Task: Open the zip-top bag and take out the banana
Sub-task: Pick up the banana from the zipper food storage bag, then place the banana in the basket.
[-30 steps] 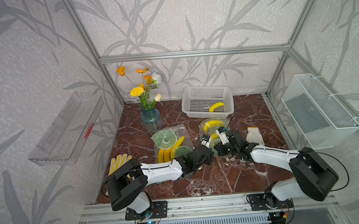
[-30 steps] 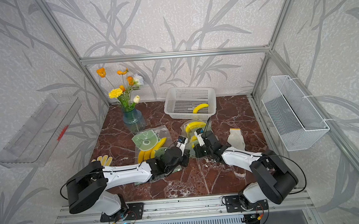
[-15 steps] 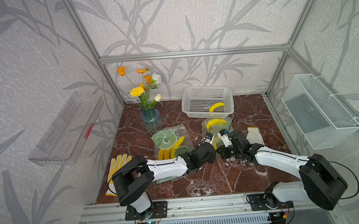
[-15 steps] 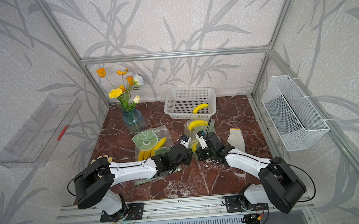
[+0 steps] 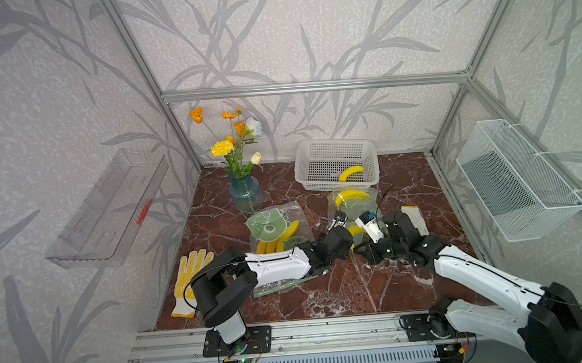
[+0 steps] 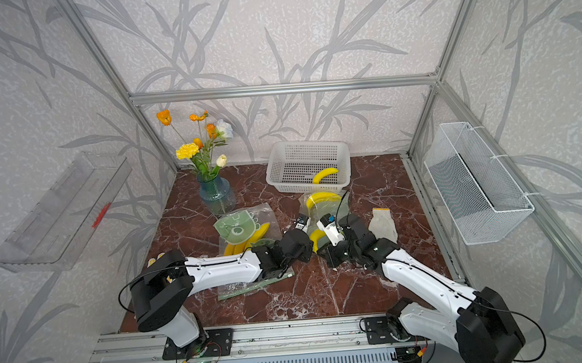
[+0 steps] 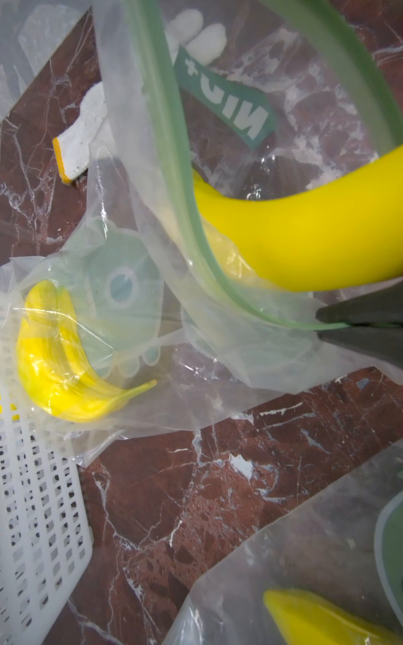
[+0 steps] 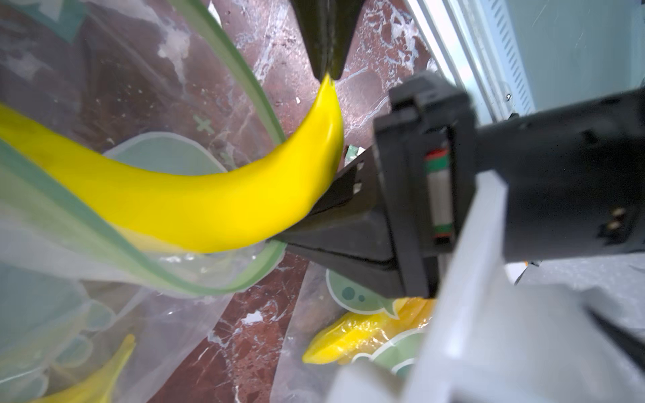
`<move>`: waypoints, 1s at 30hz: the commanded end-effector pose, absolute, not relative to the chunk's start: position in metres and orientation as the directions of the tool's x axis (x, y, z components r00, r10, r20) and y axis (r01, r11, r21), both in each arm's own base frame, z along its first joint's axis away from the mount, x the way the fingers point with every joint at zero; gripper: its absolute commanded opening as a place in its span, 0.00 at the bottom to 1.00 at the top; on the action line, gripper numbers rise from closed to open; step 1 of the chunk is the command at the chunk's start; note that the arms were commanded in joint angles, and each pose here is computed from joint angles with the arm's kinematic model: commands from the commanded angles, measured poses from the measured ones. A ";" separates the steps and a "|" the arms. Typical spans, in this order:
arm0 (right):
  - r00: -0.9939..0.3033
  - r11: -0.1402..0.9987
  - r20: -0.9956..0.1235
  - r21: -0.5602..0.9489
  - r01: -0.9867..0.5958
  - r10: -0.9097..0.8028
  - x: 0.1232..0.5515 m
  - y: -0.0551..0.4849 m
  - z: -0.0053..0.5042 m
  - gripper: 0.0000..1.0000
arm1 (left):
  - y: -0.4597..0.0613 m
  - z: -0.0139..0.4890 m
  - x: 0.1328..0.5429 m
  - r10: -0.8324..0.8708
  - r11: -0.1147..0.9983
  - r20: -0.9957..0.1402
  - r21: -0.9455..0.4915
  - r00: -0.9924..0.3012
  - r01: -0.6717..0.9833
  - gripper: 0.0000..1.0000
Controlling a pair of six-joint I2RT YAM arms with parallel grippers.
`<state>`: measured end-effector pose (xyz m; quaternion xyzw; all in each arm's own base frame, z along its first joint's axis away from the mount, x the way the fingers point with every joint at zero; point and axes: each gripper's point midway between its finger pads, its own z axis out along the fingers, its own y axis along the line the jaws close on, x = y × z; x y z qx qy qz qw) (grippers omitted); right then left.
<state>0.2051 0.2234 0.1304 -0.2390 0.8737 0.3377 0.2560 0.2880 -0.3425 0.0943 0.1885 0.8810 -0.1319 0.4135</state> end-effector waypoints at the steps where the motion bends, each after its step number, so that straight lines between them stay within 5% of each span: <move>1: -0.749 0.605 -0.593 0.490 -0.627 -0.295 0.183 0.221 0.133 0.00 | -0.341 0.101 0.297 0.216 0.906 -0.778 -0.066 -0.590 0.418 0.00; 18: -0.696 0.492 -0.698 0.552 -0.673 -0.169 0.161 0.219 0.209 0.00 | -0.349 0.100 0.298 0.225 0.889 -0.762 -0.094 -0.607 0.448 0.00; 30: -0.602 0.467 -0.798 0.528 -0.709 -0.013 0.192 0.216 0.280 0.00 | -0.353 0.101 0.297 0.213 0.884 -0.762 -0.117 -0.612 0.453 0.00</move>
